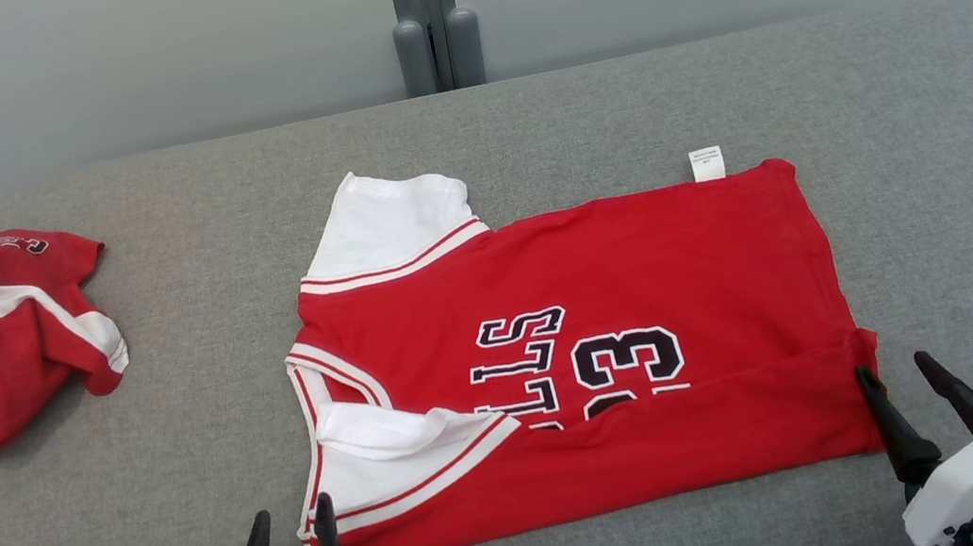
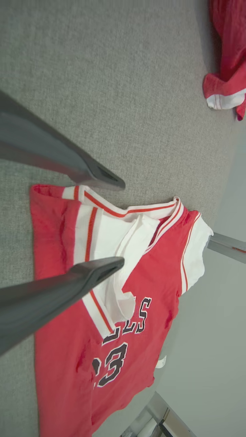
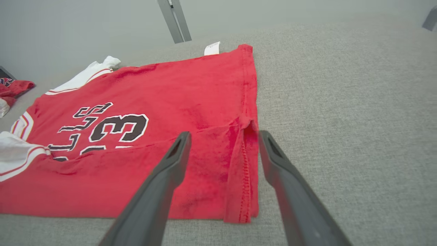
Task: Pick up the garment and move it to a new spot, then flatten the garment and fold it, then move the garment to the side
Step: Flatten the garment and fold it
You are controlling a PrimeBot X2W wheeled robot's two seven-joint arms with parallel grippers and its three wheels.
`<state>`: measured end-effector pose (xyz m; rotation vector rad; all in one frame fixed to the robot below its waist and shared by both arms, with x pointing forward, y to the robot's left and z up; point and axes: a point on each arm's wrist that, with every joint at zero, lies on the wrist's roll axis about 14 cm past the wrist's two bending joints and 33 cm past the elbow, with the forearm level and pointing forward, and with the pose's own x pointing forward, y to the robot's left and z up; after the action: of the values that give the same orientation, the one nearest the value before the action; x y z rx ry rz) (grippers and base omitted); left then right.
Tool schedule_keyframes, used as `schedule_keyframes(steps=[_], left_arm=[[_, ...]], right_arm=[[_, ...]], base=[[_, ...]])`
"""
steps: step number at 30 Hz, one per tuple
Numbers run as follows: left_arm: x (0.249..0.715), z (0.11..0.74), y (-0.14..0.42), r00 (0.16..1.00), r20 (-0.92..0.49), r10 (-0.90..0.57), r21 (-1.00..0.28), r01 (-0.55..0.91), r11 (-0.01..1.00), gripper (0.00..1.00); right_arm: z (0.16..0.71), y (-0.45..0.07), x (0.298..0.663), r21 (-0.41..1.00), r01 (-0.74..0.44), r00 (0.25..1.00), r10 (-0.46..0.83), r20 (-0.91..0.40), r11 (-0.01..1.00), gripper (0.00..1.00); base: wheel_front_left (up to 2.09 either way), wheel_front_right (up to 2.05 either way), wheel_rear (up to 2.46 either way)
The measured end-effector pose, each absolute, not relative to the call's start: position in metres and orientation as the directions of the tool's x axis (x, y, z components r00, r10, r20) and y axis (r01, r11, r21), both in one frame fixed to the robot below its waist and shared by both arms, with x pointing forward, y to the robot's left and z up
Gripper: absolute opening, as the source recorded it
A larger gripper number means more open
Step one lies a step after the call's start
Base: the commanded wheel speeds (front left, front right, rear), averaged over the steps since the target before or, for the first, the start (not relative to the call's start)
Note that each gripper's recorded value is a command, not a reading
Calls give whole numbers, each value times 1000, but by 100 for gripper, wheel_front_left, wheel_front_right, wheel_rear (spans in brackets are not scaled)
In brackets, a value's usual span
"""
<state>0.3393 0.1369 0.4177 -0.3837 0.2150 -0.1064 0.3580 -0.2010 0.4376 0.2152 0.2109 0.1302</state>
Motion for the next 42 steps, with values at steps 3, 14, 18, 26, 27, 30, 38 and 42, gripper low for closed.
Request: schedule_keyframes(steps=[3,14,18,26,27,30,38,42], left_arm=[[349,433,144,983,-139,-121,-372,61,926,100],[378,494,167,996,50,-78,-246,88,965,100],[382,503,170,995,76,-69,-237,85,968,100],[380,505,182,996,83,-33,-214,50,976,100],[378,504,186,997,79,-22,-216,38,976,100],[375,501,191,998,70,-9,-201,23,979,100],[367,495,194,999,50,-3,-172,11,985,100],[365,493,195,999,46,2,-174,6,985,100]], right_arm=[[455,-206,364,210,-99,983,128,-130,973,100],[511,-191,379,161,-143,988,131,82,977,100],[521,-180,380,144,-163,982,147,118,976,100],[529,-172,374,129,-167,978,147,150,977,100],[528,-173,373,130,-162,979,143,146,978,100],[525,-171,370,136,-161,980,141,140,978,100],[520,-165,366,128,-174,979,157,128,976,100],[520,-163,366,122,-179,979,164,125,976,100]], base=[[0,0,0],[0,0,0],[0,0,0],[0,0,0],[0,0,0],[0,0,0],[0,0,0],[0,0,0]])
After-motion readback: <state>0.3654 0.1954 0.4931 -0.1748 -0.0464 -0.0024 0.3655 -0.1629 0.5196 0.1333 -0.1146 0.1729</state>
